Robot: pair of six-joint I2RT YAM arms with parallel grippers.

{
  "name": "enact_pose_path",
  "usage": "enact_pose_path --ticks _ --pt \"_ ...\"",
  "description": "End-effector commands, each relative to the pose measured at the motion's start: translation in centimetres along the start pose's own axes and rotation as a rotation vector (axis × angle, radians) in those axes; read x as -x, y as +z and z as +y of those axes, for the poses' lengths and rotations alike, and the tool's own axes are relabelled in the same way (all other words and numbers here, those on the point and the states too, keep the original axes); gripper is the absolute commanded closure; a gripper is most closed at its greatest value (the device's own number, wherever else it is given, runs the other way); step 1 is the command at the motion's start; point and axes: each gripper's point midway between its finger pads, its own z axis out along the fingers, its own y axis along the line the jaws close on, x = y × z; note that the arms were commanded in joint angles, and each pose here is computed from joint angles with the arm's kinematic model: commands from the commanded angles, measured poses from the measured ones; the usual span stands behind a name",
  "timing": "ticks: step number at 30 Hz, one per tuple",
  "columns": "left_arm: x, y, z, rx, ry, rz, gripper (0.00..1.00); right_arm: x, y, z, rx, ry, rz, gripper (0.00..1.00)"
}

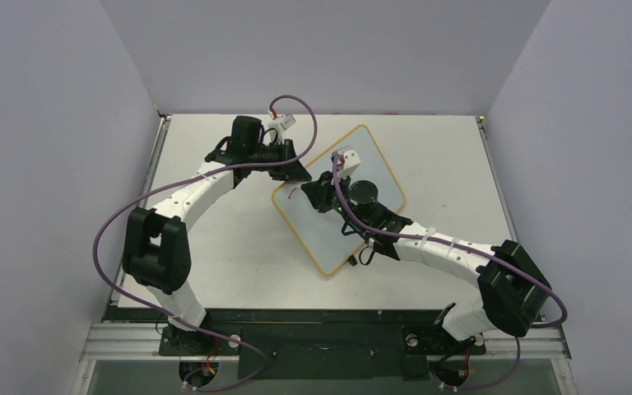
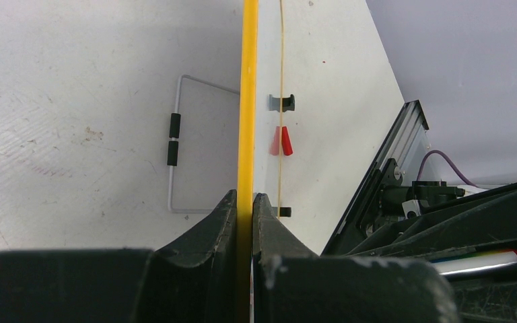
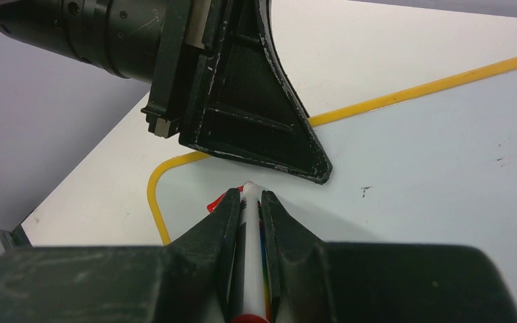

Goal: Write a sentence on the whiteboard

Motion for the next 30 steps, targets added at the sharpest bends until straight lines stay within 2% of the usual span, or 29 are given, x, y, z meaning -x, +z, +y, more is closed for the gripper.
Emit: enact_pose_path --ticks 1,14,30 --pt "2.3 -0.8 -0.1 0.062 0.109 -0.086 1.00 0.9 -0.1 -0.6 -0.044 -0.032 -0.004 1.00" --pt "2.4 -0.8 -0.1 0.065 0.109 -0.087 1.00 5.3 -3.3 3.0 0.040 -0.028 -0.053 1.00" --pt "2.3 -0.8 0.0 0.062 0.107 -0.085 1.00 2.7 -1.3 3.1 0.031 -0.025 0.005 1.00"
